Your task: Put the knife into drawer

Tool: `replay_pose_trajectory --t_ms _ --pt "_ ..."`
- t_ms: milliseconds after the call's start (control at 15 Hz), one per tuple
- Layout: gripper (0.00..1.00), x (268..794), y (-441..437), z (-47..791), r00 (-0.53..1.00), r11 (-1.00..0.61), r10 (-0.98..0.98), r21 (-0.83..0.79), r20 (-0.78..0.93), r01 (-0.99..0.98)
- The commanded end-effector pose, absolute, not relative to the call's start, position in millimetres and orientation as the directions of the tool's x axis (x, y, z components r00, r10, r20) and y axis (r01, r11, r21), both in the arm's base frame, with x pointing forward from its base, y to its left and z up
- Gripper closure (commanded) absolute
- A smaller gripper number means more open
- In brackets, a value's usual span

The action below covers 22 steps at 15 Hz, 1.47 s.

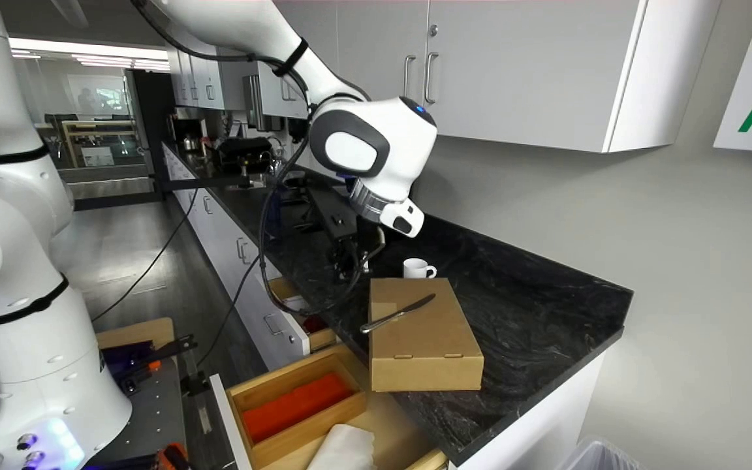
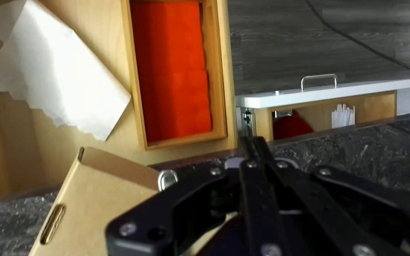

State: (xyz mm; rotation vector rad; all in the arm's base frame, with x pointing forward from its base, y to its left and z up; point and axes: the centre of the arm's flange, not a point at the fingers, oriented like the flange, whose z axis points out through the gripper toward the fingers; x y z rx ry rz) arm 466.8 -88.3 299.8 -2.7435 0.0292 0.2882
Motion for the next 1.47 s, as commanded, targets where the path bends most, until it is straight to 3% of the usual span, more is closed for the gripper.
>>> replay_pose_trajectory --t_ms 0,200,333,733,1067,1400 --pt "0.95 473 -89 274 0.965 -0.921 0.007 -0.379 -0.261 -0.096" --pt "0.97 478 -91 271 0.971 -0.935 0.002 -0.345 -0.241 -0.084" --pt "0.71 483 -92 275 0.978 -0.944 0.001 -0.322 -0.210 -0.068" --pt "0.35 497 -92 280 0.993 -0.971 0.040 -0.238 -0.109 0.013" --pt "0.03 498 -77 272 0.972 -0.962 0.233 -0.158 -0.041 0.224" --pt "0.00 481 -59 258 0.902 -0.900 0.432 -0.064 0.011 0.431"
